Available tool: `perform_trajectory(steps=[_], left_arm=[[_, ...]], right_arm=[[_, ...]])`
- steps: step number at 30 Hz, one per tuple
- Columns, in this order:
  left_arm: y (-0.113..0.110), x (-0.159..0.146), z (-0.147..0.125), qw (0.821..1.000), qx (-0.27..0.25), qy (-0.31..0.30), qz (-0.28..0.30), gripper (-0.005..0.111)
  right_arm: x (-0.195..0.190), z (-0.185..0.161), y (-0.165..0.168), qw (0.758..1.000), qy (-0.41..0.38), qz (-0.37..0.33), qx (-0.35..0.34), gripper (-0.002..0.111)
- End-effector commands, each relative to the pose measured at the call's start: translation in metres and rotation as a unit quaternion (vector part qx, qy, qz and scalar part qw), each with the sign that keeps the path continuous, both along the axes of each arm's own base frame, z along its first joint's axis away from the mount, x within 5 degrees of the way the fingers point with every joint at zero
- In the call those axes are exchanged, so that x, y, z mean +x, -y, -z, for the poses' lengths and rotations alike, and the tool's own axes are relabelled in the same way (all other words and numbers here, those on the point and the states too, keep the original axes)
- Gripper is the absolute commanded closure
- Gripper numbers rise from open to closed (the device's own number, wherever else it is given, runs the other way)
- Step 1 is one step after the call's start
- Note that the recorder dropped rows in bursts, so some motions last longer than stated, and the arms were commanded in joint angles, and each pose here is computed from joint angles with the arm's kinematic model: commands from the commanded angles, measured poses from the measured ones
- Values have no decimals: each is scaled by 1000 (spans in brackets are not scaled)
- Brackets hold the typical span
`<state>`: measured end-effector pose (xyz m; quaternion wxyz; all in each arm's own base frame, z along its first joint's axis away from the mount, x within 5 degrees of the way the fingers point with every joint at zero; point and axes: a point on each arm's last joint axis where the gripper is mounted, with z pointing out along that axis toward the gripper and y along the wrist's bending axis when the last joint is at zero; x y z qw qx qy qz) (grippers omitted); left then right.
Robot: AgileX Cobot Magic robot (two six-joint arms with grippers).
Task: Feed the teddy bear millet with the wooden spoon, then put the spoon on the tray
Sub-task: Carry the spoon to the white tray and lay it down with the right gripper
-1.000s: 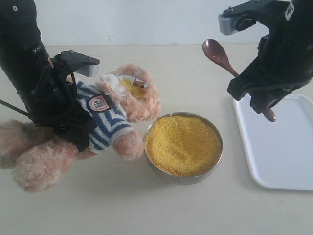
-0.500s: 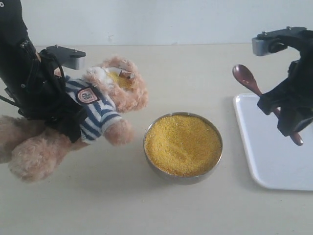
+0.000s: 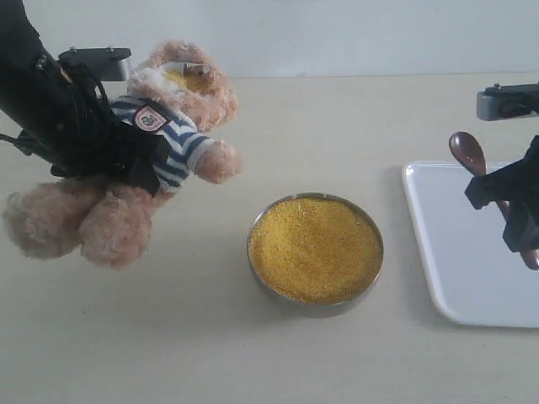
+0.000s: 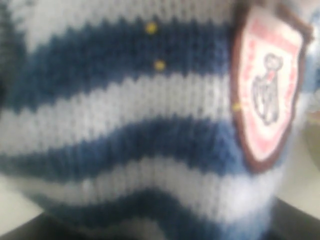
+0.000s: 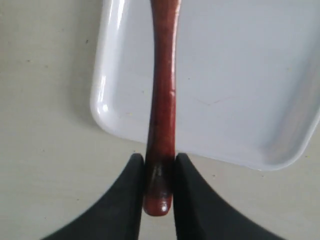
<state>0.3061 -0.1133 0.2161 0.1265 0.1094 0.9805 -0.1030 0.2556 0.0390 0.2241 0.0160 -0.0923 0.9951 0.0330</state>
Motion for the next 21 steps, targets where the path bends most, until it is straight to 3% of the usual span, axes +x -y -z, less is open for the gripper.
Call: perform_trajectory(steps=[1,14,21], left_arm=[[-1,0,6,999,-18,18,-44,103],[-2,-2,29,997,-10,-24,-71,103],[-1,1,50,996,2,-54,-72,103]], right_arm=[[10,19,2,1000,-7,8,-4,109],[33,80,7,997,-48,34,-52,109],[40,91,12,996,-33,59,-50,106]])
